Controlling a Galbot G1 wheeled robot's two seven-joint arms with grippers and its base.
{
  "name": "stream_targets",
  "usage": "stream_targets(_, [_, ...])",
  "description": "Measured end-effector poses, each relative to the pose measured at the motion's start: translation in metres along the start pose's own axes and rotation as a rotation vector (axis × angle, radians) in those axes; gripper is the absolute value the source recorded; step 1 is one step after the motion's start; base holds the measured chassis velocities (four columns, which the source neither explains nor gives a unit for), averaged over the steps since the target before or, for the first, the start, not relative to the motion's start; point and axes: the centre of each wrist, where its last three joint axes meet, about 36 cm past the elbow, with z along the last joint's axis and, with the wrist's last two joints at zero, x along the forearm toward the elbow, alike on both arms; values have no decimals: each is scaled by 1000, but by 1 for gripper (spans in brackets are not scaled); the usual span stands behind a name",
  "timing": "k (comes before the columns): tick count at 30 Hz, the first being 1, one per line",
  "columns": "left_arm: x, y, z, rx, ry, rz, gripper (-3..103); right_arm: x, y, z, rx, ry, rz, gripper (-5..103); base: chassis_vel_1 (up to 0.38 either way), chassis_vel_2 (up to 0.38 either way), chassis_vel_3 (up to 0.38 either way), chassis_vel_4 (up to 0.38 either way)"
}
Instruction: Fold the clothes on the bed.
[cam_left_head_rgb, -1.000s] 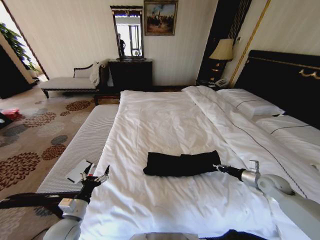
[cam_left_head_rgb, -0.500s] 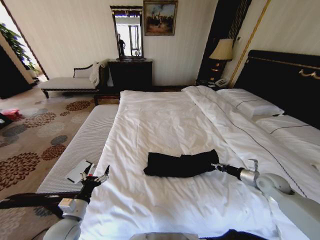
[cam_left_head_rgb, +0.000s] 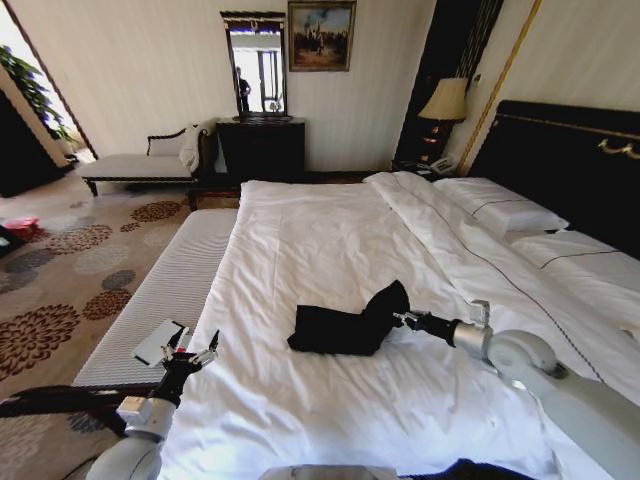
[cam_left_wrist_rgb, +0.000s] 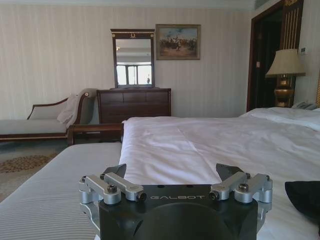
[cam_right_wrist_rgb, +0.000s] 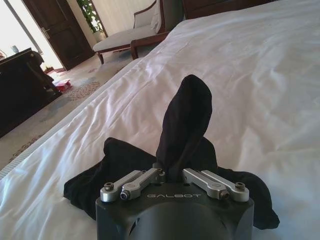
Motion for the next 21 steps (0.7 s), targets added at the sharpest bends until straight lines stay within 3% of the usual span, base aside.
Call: stream_targets(21, [0, 0, 0, 0, 0, 0, 100, -104, 50, -21, 53, 82, -222, 3, 0, 0, 0, 0])
